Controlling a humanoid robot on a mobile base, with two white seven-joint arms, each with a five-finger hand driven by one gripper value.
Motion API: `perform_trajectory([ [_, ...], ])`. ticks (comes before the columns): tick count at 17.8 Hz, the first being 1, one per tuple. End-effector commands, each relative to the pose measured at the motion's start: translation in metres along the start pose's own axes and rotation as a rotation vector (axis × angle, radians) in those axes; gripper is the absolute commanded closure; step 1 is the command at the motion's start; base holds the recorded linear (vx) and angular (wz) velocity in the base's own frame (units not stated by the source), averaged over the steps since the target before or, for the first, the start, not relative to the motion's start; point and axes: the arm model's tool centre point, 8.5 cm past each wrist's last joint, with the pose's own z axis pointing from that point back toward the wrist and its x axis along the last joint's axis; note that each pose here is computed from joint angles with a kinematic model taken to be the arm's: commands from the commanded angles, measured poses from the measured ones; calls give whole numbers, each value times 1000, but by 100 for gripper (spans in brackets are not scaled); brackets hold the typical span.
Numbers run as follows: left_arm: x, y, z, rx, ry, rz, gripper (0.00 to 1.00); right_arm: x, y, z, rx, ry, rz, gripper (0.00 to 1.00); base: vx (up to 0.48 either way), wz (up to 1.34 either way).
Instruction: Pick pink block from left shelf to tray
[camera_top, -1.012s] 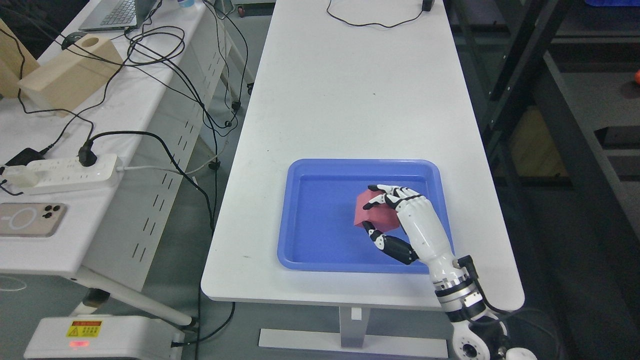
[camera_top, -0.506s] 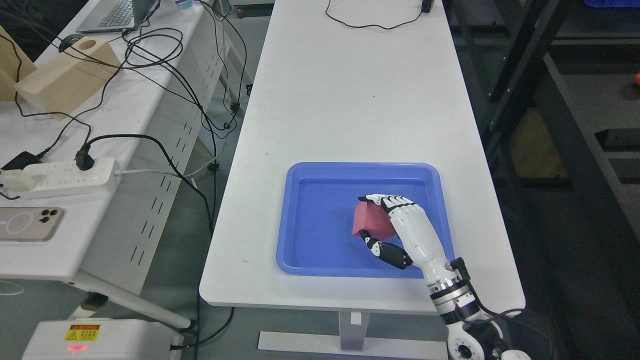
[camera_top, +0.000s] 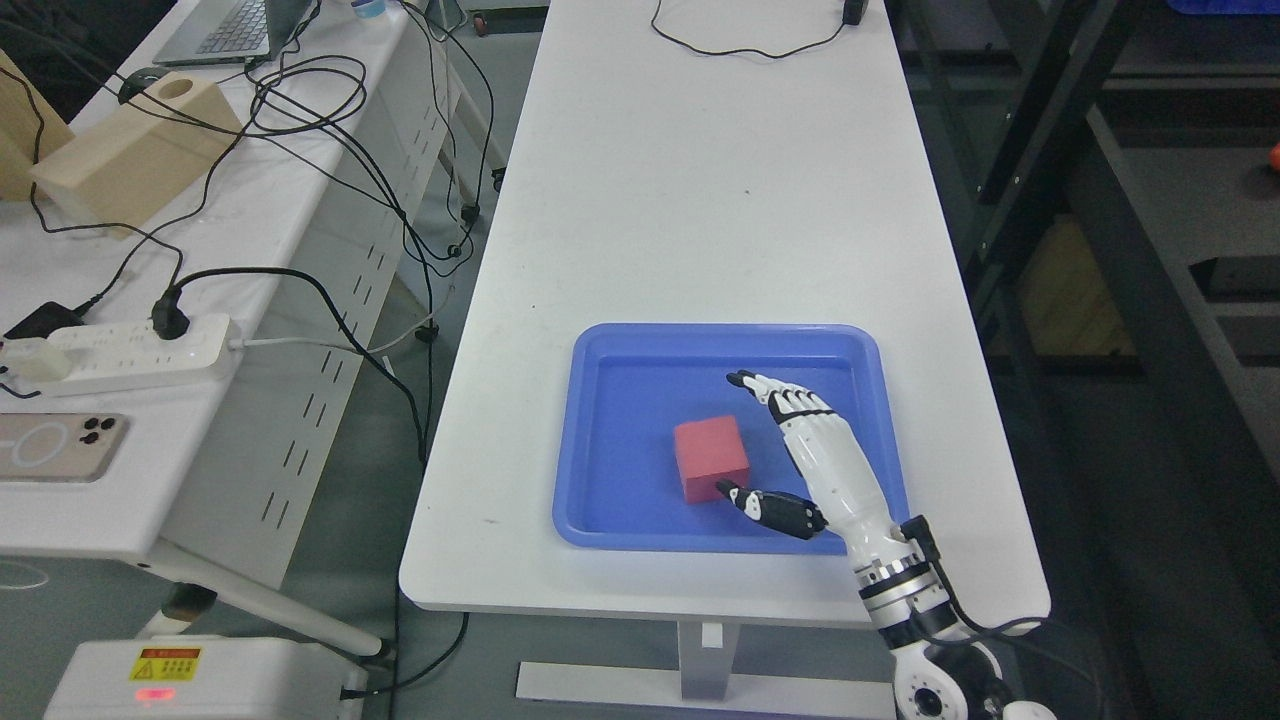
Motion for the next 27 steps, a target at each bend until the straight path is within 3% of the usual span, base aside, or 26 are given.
perform_trajectory([
  [1,26,9,-1,14,-47,9,0,-13,-14,3,-68,51,-221,1,0,0],
  [4,26,9,-1,14,-49,9,0,-29,-33,8,-167,87,-450,1,0,0],
  [9,26,9,-1,14,-47,9,0,-46,-52,15,-263,112,-621,1,0,0],
  [11,26,9,-1,14,-47,9,0,-46,-56,16,-287,100,-654,0,0,0],
  [14,26,9,-1,14,-47,9,0,-41,-64,19,-334,27,-668,0,-17,4],
  [18,26,9,-1,14,-47,9,0,-42,-62,23,-334,37,-670,0,-51,7],
  [23,26,9,-1,14,-49,9,0,-55,-66,34,-350,103,-662,0,-76,14],
  [27,26,9,-1,14,-47,9,0,-68,-61,36,-319,226,-677,0,-125,36],
])
